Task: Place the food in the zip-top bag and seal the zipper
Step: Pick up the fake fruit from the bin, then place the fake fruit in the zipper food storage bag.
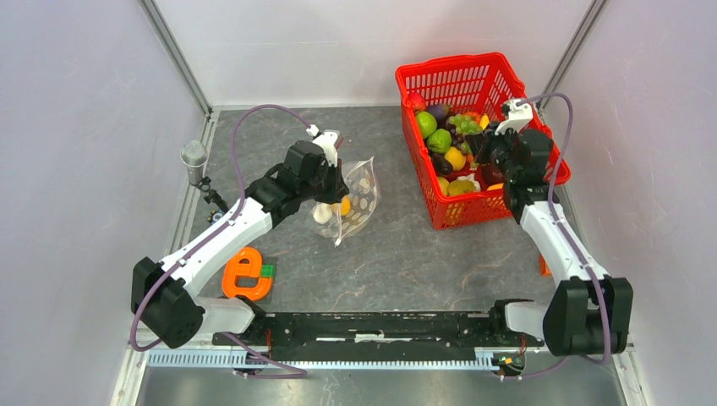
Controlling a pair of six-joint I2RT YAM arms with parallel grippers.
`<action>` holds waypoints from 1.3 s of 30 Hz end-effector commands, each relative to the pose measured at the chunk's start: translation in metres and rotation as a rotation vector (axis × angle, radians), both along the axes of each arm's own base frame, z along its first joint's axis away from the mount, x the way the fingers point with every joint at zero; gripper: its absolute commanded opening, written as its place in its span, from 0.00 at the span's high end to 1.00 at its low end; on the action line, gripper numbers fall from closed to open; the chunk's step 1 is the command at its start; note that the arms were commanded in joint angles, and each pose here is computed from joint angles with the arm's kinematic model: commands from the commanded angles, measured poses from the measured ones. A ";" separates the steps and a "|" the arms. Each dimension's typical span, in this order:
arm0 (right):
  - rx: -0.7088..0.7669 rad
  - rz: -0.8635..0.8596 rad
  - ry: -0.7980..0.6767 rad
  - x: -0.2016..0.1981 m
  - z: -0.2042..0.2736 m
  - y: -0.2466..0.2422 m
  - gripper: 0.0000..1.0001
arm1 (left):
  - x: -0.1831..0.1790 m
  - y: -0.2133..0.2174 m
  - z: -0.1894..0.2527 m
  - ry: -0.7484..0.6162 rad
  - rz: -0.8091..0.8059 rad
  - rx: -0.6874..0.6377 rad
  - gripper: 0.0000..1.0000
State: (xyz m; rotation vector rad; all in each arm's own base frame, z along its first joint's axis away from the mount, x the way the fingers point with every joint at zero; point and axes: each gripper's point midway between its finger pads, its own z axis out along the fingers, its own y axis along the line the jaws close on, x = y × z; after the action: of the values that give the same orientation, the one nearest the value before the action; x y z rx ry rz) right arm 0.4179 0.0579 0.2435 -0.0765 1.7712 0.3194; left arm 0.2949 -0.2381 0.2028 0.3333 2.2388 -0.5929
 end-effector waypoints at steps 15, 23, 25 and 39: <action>0.281 0.614 -0.319 -0.089 0.110 0.129 1.00 | 0.006 -0.007 0.013 -0.030 0.007 -0.047 0.98; 0.183 0.874 -0.308 -0.126 0.096 0.205 1.00 | 0.007 -0.006 0.015 -0.037 0.013 -0.048 0.98; 0.125 0.898 -0.282 -0.128 0.085 0.215 1.00 | 0.007 -0.006 0.015 -0.043 0.017 -0.050 0.98; -0.451 0.966 -0.125 -0.128 -0.001 0.249 1.00 | 0.005 -0.007 0.024 -0.061 0.014 -0.086 0.98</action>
State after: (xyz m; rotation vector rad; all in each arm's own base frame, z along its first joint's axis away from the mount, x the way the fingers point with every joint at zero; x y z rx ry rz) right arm 0.2737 0.3187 0.2593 -1.1569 1.5067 0.7730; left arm 0.2988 -0.2408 0.2070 0.3188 2.2167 -0.6054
